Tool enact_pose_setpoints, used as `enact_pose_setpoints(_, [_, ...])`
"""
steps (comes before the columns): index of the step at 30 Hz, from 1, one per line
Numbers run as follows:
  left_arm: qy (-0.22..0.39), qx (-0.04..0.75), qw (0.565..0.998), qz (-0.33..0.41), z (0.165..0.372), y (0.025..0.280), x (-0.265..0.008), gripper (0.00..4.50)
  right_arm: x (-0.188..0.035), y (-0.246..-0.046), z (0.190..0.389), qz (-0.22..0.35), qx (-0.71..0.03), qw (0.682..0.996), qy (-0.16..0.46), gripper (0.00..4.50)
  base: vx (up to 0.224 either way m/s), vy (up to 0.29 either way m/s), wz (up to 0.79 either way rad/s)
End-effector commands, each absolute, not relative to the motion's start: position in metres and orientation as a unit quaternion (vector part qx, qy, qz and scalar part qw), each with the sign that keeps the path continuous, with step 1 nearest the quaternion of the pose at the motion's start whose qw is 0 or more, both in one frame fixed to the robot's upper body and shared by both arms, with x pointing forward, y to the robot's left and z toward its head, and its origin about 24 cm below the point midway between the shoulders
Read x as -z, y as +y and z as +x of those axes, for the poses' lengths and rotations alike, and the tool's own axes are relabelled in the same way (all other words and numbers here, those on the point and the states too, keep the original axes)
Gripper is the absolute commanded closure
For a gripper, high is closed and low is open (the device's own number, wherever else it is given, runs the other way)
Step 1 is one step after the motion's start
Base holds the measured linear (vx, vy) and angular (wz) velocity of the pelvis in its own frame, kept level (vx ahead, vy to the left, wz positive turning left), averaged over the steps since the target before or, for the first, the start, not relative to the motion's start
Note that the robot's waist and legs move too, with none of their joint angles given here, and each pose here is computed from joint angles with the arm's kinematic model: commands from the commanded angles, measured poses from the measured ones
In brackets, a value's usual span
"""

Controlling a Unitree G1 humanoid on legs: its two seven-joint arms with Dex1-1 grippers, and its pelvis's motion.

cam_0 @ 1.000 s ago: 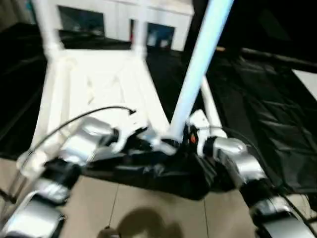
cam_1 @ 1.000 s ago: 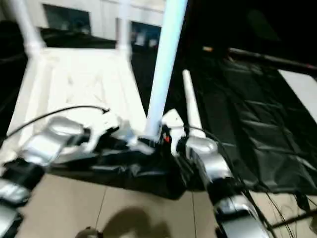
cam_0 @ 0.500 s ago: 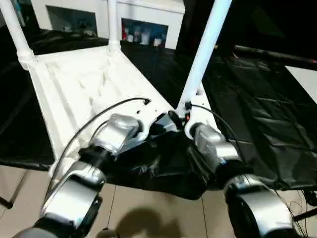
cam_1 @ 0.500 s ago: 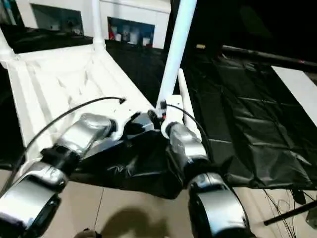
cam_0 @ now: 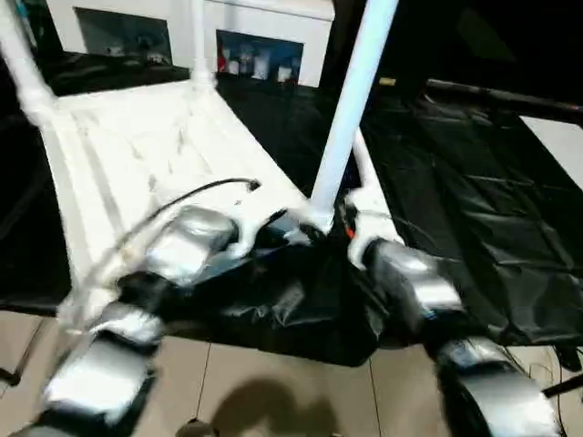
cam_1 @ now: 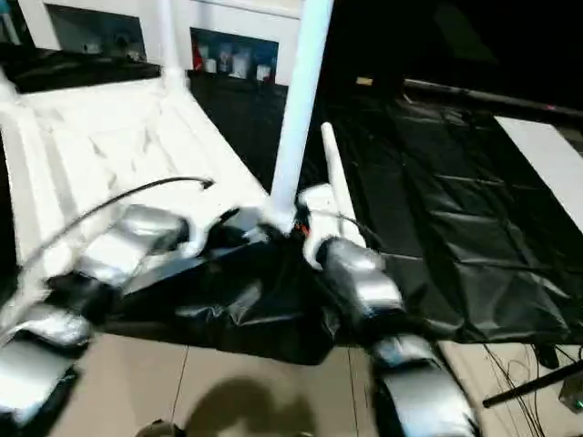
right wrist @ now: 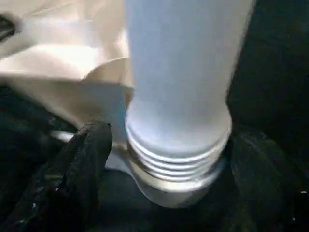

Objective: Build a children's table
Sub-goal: Rotate leg to tighten

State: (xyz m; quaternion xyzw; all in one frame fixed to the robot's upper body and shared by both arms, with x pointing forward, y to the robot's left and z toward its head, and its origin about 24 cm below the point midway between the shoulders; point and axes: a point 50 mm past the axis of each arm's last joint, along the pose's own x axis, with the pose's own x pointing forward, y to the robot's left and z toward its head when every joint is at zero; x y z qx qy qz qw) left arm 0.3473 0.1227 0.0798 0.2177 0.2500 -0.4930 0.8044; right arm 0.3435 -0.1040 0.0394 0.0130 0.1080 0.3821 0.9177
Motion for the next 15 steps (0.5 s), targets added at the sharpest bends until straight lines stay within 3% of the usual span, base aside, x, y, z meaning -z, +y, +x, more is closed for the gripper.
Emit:
enact_pose_setpoints(1, [0.243,0.557,0.763,0.220,0.337,0.109,-0.081,4.50,-0.048,-0.106,0.342,-0.004,-0.416,0.905,0.091,0.63,0.000,0.000,0.00])
enact_pose_setpoints(4, [0.260,0.620,0.702,0.235,0.319,0.126,-0.079,4.50,-0.051,-0.118,0.328,-0.016,-0.489,0.867,0.093,0.63,0.000,0.000,0.00])
enact_pose_setpoints(5, [0.260,0.620,0.702,0.235,0.319,0.126,-0.079,4.50,-0.051,-0.118,0.328,-0.016,-0.489,0.867,0.093,0.63,0.000,0.000,0.00])
enact_pose_setpoints(6, [0.277,0.644,0.676,0.230,0.311,0.135,-0.077,4.50,-0.051,-0.119,0.321,-0.028,-0.525,0.845,0.097,0.63,0.000,0.000,0.00])
enact_pose_setpoints(15, [0.291,0.653,0.662,0.225,0.302,0.143,-0.081,4.50,-0.047,-0.122,0.307,-0.098,-0.588,0.794,0.121,0.63,0.000,0.000,0.00])
